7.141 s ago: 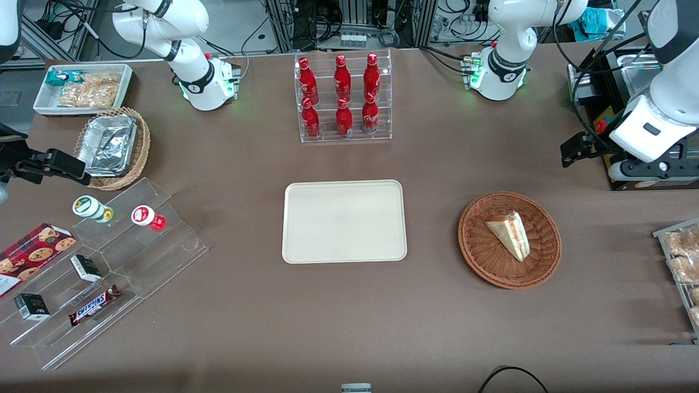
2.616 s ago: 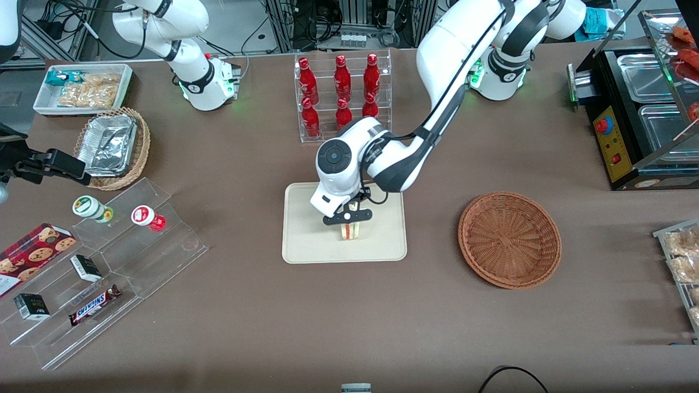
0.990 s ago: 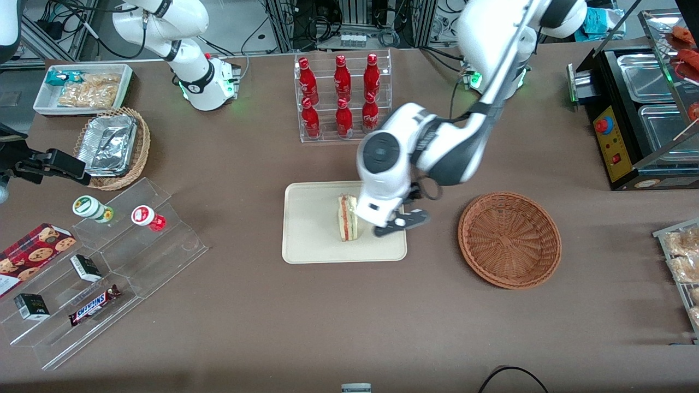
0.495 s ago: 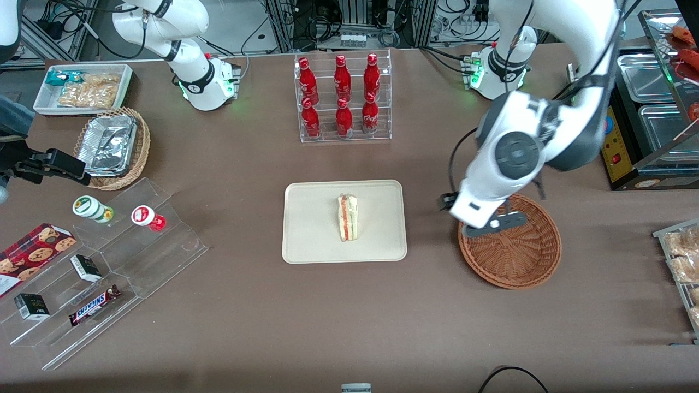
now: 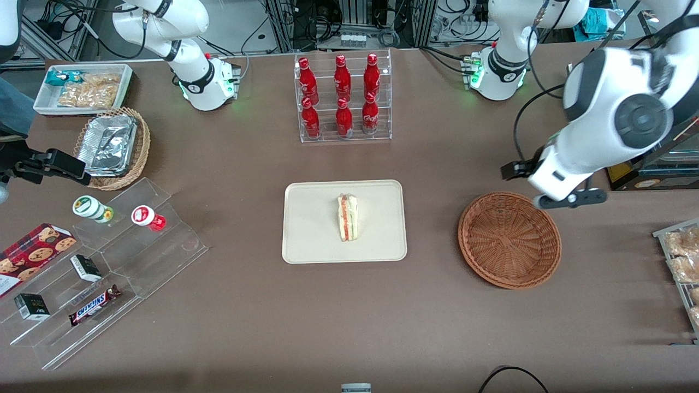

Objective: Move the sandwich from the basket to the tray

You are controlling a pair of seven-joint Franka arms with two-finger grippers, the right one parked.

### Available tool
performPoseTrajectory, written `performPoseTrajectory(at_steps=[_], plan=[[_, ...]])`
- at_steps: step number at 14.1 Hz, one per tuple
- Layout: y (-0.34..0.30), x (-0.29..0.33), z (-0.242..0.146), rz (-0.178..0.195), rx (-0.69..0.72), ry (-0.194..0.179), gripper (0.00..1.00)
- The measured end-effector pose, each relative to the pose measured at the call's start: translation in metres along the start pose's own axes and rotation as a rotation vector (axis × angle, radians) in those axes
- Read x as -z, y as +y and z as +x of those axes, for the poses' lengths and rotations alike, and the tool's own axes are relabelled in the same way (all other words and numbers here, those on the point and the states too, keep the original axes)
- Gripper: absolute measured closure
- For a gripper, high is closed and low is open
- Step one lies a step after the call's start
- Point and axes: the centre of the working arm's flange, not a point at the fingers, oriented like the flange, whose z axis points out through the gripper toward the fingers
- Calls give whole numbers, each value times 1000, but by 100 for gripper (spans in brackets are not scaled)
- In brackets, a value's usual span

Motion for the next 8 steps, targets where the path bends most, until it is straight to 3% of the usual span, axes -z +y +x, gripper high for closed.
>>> performPoseTrajectory(at_steps=[3,8], plan=[[-45,26,-16,-18,-65,7,0],[-79,61,-32,-30,-82,82,0]])
